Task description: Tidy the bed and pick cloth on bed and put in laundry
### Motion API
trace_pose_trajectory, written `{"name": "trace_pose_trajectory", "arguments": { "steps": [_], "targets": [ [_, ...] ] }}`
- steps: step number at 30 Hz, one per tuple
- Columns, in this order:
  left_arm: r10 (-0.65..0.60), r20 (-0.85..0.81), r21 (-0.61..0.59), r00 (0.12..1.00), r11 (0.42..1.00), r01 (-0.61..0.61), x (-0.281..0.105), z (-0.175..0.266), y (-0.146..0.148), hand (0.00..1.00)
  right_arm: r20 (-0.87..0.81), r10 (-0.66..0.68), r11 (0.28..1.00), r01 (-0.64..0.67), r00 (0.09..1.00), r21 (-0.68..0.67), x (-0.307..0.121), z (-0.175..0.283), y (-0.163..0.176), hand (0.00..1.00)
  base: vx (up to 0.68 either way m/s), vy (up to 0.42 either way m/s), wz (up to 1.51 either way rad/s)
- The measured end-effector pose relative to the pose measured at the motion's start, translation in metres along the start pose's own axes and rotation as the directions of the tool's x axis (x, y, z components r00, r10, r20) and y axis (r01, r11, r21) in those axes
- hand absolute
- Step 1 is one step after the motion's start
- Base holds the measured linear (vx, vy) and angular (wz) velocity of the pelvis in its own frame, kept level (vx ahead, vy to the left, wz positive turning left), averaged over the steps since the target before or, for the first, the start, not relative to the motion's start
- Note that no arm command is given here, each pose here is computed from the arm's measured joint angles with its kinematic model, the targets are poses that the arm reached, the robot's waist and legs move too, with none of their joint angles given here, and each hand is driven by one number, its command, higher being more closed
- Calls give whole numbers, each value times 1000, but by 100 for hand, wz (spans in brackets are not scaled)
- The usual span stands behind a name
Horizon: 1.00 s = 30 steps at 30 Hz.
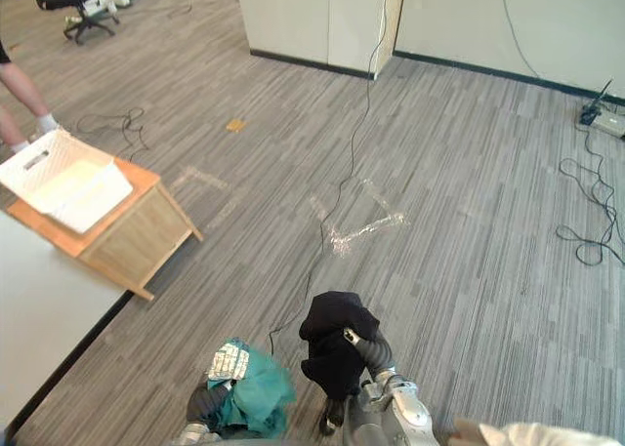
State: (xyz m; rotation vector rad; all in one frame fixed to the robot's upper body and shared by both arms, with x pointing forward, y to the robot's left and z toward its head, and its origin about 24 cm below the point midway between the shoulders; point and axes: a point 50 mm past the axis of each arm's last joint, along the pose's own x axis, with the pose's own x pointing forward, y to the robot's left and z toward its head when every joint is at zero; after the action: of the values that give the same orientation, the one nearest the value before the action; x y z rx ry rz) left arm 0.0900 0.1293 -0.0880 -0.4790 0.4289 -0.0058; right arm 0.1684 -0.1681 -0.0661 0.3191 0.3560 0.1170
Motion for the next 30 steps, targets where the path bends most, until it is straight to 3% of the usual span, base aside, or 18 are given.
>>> {"name": "trace_pose_trajectory", "arguments": {
  "steps": [11, 16, 23, 26, 30],
  "targets": [
    [-23, 8, -58, 1000, 998, 24, 3, 0, -17, 100, -153, -5, 1000, 1, 988, -29, -37, -29, -18, 100, 474, -72, -20],
    [47, 25, -63, 999, 997, -46, 11, 6, -7, 100, -216, -9, 1000, 7, 976, -7, -37, -48, -11, 100, 581, 45, 33],
    [148, 74, -23, 986, 989, -146, 23, 28, 7, 100, -201, 62, 997, -70, 978, -33, -36, -54, 11, 100, 607, -69, 144],
    [132, 58, -15, 990, 991, -131, 31, 31, 5, 100, -192, 41, 998, -49, 981, -37, -36, -53, 12, 100, 494, -255, 183],
    [199, 32, -22, 979, 980, -199, 23, 26, 26, 100, -181, 56, 997, -63, 982, -34, -36, -50, 13, 100, 482, -423, 135]
  ]
}}
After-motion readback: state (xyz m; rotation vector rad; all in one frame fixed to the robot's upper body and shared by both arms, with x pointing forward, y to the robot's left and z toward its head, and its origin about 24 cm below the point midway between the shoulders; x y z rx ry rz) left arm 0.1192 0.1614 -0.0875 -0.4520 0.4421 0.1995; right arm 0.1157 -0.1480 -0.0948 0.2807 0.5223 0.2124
